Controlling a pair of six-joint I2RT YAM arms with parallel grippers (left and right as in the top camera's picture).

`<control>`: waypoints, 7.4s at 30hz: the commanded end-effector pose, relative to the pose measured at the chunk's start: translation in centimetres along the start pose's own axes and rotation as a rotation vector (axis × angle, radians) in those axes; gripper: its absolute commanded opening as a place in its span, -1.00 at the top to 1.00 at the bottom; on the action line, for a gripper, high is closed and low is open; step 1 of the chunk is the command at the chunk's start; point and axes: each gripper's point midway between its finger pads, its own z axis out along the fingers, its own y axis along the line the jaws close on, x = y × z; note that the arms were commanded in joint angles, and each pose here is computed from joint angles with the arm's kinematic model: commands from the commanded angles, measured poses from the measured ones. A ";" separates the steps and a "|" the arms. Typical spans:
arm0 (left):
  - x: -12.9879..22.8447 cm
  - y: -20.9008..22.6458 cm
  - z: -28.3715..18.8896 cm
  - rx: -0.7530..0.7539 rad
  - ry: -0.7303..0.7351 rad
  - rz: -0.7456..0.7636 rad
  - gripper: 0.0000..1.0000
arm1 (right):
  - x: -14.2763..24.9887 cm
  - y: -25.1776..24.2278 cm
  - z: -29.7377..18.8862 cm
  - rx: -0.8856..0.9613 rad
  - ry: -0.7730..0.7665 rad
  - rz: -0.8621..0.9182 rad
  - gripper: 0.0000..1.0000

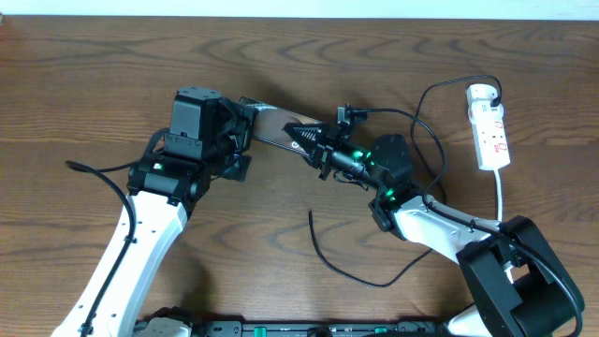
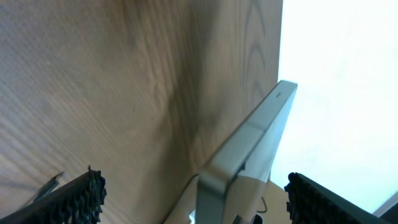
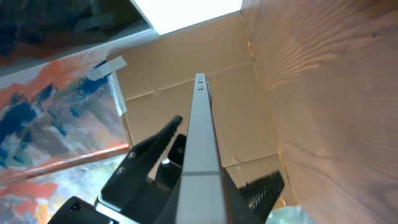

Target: Plug charger to phone and switch on socket

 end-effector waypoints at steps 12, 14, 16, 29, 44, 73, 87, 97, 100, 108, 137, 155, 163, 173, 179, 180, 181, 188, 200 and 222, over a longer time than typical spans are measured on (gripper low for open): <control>-0.8 -4.0 -0.9 0.144 -0.059 0.224 -0.75 | 1.6 4.0 -0.2 -0.135 0.068 0.015 0.97; -0.5 -4.4 -1.0 0.160 -0.051 0.272 -0.68 | 1.6 4.0 -0.2 -0.135 0.069 0.015 0.98; -0.3 -4.8 -1.0 0.177 -0.043 0.295 -0.65 | 1.6 4.0 -0.2 -0.135 0.070 0.015 0.97; 1.4 -6.6 -0.8 0.317 0.062 0.352 -0.55 | 2.0 4.0 -0.2 -0.131 0.090 0.013 0.97; 1.5 -7.0 -0.9 0.378 0.106 0.396 -0.53 | 2.3 4.8 -0.4 -0.163 0.100 0.026 0.97; 1.8 -7.0 -0.7 0.579 0.193 0.346 0.02 | 2.4 3.9 0.0 -0.130 0.093 0.009 0.97; 1.8 -6.9 -0.6 0.578 0.184 0.375 0.63 | 3.1 3.6 0.2 -0.124 0.112 0.010 0.98; 1.8 -6.9 -0.6 0.579 0.181 0.385 0.86 | 3.6 3.2 0.5 -0.109 0.122 0.005 0.98; 1.8 -6.9 -0.6 0.579 0.181 0.385 0.85 | 3.7 3.2 0.5 -0.109 0.123 0.004 0.97; 1.8 -6.9 -0.6 0.579 0.181 0.385 0.85 | 3.7 3.1 0.5 -0.108 0.126 0.004 0.97; 0.7 -6.8 -0.7 0.574 0.167 0.374 0.85 | 3.5 3.2 0.5 -0.113 0.112 0.005 -0.98; -5.7 -4.8 -6.1 0.668 0.299 0.465 0.85 | 2.4 2.2 0.5 -0.076 0.072 -0.121 -0.99; -5.0 -3.3 -9.3 0.752 0.446 0.616 0.85 | 2.6 1.1 0.2 -0.043 0.114 -0.415 -0.99; -4.0 -2.9 -10.4 0.803 0.537 0.708 0.86 | -0.3 -3.5 -1.0 0.211 0.185 -0.538 -0.99; -4.8 -2.6 -9.1 0.796 0.544 0.689 0.86 | -1.6 -4.3 -1.4 0.420 0.234 -0.602 -0.99; -5.0 -2.5 -8.8 0.795 0.545 0.688 0.86 | -1.9 -4.6 -1.6 0.473 0.232 -0.616 -0.99; -5.2 -2.5 -8.5 0.794 0.546 0.685 0.86 | -2.3 -4.9 -2.0 0.543 0.226 -0.633 -0.99; -6.9 -1.5 -5.7 0.778 0.562 0.647 0.86 | -4.8 -6.0 -7.1 1.008 0.136 -0.729 -0.99; -7.4 -1.3 -4.8 0.783 0.557 0.659 0.86 | -1.5 -10.8 -10.8 1.250 0.256 -0.696 -0.99; -9.1 -1.1 -5.4 0.786 0.506 0.646 0.86 | 2.6 -18.8 -12.6 1.426 0.133 -0.610 -0.51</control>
